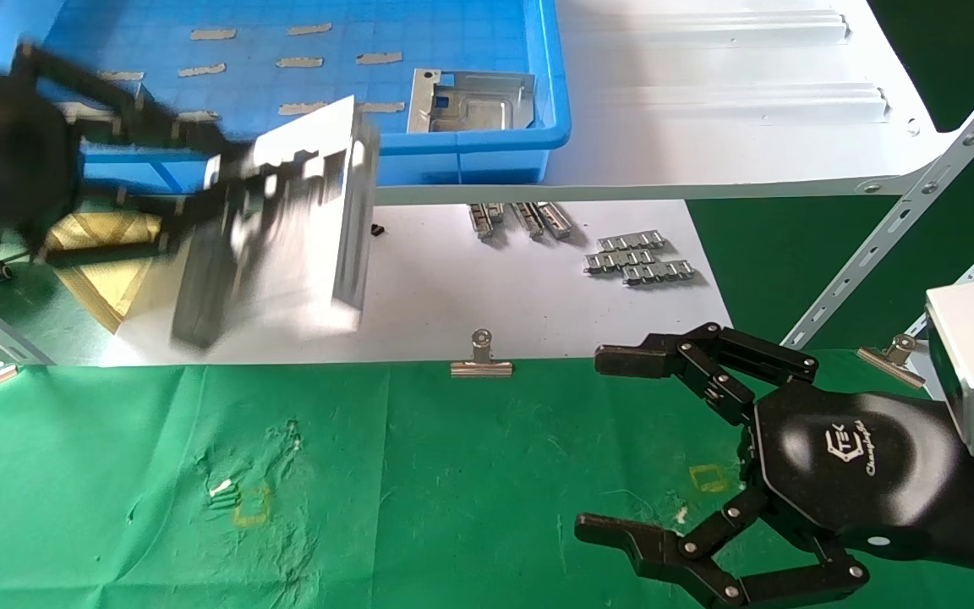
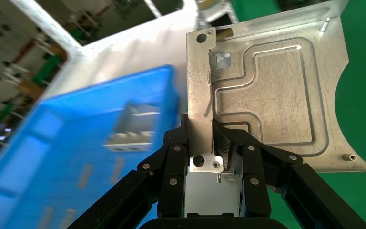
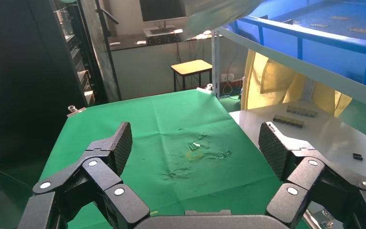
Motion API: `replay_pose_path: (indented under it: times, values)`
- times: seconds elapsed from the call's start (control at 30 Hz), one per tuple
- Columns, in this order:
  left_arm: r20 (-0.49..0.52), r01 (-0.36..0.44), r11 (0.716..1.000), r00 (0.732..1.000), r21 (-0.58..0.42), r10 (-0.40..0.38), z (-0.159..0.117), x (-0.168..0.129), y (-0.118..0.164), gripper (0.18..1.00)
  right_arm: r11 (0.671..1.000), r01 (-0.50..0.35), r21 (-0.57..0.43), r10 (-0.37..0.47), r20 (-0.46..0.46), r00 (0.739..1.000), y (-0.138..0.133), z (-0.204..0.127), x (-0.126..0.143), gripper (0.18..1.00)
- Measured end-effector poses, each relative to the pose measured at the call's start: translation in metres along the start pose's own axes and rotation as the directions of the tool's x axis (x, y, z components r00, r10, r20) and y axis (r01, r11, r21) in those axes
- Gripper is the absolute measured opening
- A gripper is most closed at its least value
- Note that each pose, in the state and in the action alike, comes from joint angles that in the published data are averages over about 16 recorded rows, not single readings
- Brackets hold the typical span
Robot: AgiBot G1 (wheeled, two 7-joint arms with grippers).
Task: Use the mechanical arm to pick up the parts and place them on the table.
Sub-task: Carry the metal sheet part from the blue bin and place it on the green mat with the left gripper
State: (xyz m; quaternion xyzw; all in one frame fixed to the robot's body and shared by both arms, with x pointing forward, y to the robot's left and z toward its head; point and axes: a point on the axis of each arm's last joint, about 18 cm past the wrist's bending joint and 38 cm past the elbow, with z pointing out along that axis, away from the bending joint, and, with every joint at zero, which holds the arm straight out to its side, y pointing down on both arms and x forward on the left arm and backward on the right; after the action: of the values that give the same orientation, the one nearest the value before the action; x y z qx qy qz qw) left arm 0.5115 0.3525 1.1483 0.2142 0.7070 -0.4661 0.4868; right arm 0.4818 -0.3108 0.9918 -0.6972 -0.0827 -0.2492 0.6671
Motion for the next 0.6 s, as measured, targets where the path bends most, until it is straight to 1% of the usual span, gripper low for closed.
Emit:
replay_pose_path:
  times: [0.13, 0.27, 0.47, 0.6]
  values:
    - [-0.074, 0.045, 0.998, 0.996, -0.043, -0.048, -0.003, 0.029, 0.011, 0.248, 1.000, 0.000, 0.000, 0.000, 0.000, 1.000, 0.000, 0.000, 0.000, 0.973]
    - [-0.133, 0.100, 0.988, 0.984, -0.114, -0.115, -0.005, 0.054, 0.031, 0.246, 1.000, 0.000, 0.000, 0.000, 0.000, 1.000, 0.000, 0.000, 0.000, 0.992]
    - [-0.184, 0.161, 0.957, 0.961, -0.240, -0.208, -0.008, 0.084, 0.073, 0.242, 1.000, 0.000, 0.000, 0.000, 0.000, 1.000, 0.000, 0.000, 0.000, 1.000]
    - [-0.186, 0.170, 0.933, 0.953, -0.316, -0.237, -0.007, 0.097, 0.105, 0.238, 1.000, 0.000, 0.000, 0.000, 0.000, 1.000, 0.000, 0.000, 0.000, 1.000]
